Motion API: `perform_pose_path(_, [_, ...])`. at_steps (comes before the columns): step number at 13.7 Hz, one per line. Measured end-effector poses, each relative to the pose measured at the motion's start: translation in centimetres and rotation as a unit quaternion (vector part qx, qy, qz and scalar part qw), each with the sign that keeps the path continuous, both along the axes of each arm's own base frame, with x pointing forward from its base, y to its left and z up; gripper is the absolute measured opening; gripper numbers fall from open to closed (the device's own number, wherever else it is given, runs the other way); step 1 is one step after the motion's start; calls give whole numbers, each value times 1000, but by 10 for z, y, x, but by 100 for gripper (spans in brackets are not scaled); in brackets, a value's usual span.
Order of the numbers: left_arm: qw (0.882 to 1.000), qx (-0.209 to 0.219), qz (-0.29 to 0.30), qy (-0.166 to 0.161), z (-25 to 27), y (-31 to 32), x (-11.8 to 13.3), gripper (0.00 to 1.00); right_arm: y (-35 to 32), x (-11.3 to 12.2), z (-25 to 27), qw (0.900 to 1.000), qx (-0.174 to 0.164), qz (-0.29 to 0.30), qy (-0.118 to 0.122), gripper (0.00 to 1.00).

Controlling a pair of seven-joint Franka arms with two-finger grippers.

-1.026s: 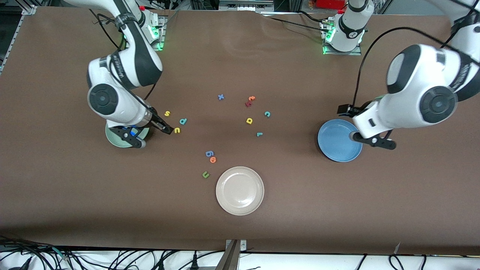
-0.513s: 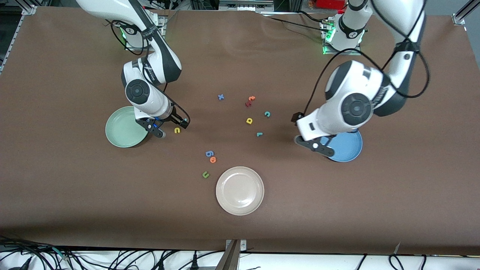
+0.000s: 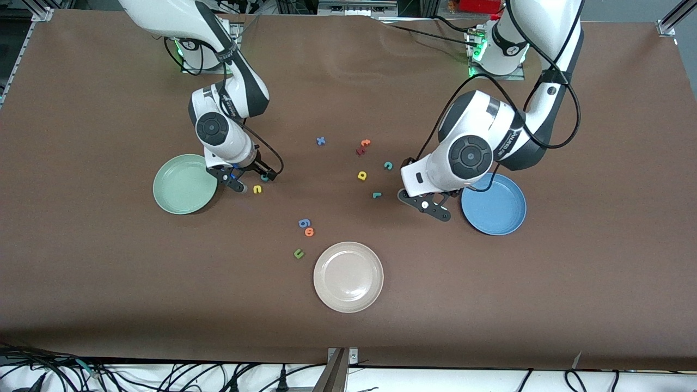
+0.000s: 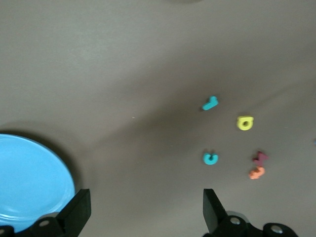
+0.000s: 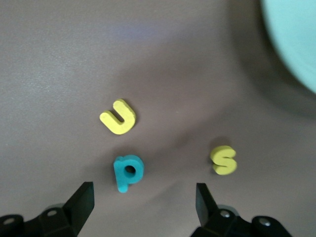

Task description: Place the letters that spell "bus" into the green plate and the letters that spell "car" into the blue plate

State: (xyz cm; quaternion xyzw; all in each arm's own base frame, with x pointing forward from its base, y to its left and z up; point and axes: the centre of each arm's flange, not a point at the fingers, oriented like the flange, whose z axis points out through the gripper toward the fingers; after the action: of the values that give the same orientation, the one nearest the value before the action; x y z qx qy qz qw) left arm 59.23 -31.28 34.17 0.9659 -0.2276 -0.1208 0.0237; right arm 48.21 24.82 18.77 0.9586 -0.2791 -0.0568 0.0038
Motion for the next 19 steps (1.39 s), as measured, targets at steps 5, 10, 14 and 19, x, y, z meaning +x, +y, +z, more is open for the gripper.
perform_pose_path(5, [1000,25,-3,-15,-4,17,11,100,3,-1,-11,1000,2,2,-8,78])
perform_pose_path(10, [999,-14,10,-40,-11,1,13,100,3,-1,-11,1000,2,2,-8,59])
perform_pose_path(14, [997,-22,24,-69,-49,-32,-17,100,3,-1,-11,1000,2,2,-8,36])
perform_pose_path(19, [994,-29,31,-99,-96,-59,-90,100,4,0,-10,1000,3,2,-9,27])
